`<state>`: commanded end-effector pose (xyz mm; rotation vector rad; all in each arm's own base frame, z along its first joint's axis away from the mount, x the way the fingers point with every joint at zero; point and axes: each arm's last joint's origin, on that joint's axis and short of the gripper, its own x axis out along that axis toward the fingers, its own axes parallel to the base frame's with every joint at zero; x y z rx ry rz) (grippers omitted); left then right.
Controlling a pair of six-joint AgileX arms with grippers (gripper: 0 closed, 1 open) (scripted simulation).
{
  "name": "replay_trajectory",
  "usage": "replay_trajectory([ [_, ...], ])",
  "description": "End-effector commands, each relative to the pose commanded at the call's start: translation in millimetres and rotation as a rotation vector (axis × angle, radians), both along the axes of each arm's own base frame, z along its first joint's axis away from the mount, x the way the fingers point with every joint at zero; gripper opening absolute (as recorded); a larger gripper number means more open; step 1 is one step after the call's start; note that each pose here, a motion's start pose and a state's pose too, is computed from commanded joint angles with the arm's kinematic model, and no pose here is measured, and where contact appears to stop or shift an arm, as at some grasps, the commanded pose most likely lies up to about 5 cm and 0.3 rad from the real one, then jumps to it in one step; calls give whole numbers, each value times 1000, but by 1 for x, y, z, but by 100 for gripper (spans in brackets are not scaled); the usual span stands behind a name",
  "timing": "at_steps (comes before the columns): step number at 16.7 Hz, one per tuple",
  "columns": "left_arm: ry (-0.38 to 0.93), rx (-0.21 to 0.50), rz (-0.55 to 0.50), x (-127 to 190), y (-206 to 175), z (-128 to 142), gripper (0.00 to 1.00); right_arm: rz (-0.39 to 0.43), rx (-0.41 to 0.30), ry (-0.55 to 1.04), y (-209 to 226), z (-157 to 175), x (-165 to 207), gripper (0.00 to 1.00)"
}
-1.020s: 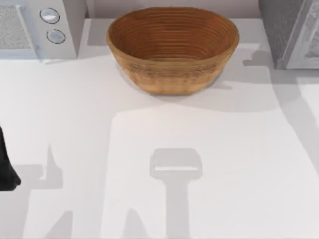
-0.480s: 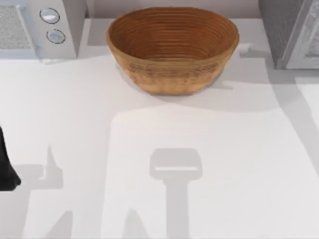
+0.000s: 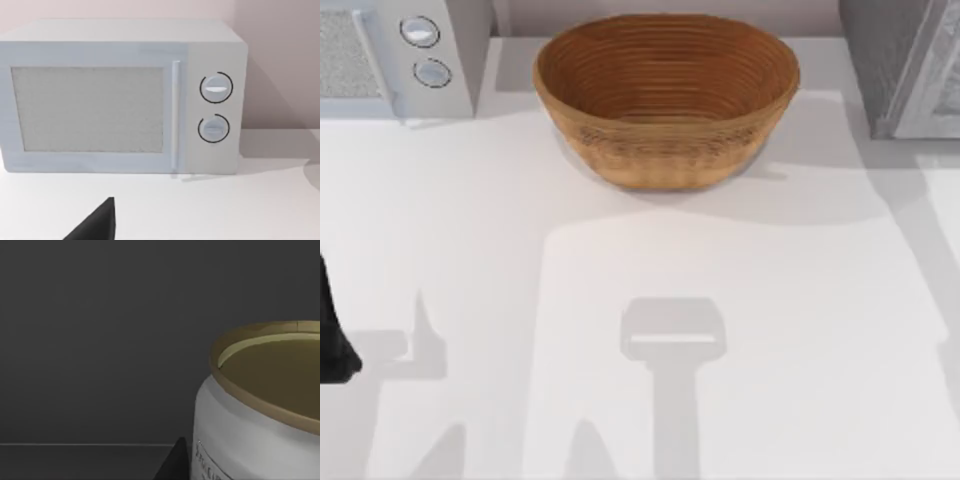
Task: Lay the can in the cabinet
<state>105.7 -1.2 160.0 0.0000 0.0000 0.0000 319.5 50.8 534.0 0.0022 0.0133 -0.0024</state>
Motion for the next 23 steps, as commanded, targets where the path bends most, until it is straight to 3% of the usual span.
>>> replay_trajectory([
  [23, 0, 0, 0, 0, 0, 0, 100, 1, 1, -12, -6, -4, 87, 0],
])
